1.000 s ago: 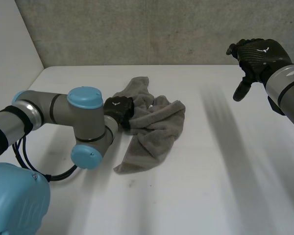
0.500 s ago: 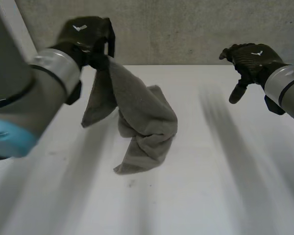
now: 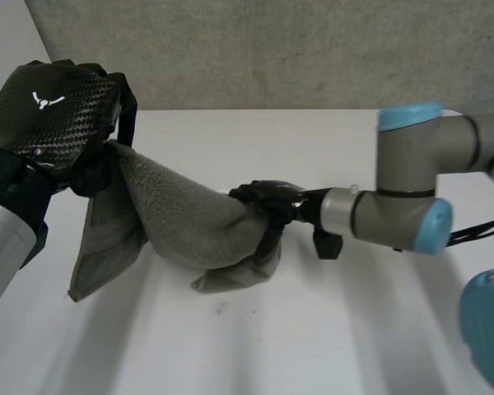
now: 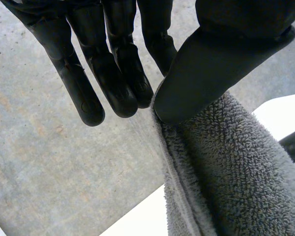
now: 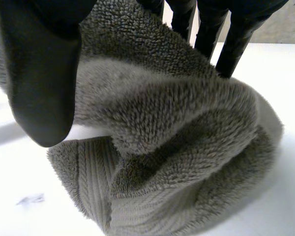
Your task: Fold the towel.
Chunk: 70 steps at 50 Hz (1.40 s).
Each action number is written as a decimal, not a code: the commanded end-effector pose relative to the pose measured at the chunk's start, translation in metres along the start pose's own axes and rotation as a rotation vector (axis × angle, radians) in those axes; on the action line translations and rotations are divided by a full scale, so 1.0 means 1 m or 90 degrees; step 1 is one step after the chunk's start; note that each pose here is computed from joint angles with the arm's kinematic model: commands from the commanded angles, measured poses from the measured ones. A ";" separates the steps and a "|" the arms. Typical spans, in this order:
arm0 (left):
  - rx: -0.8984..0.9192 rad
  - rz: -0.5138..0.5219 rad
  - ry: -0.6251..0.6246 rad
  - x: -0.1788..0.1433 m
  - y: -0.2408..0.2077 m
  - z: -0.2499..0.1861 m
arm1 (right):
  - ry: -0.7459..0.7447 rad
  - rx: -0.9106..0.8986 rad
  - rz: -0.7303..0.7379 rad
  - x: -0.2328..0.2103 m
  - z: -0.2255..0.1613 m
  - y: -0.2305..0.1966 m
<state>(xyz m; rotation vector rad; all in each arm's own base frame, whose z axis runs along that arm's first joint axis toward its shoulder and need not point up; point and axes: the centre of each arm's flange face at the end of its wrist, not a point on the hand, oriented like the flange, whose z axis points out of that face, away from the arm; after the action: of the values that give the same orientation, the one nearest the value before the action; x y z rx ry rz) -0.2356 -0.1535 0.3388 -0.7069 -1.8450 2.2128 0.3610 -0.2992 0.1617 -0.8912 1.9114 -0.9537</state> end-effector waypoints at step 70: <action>-0.069 0.004 -0.017 -0.003 0.109 0.023 | 0.297 -0.022 -0.284 -0.026 -0.070 -0.043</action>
<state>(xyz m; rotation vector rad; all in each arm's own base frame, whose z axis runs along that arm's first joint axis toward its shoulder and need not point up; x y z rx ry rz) -0.2321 -0.2138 0.2393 -0.7053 -1.9884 2.1497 0.3110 -0.2686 0.2611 -1.1775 2.0788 -1.6672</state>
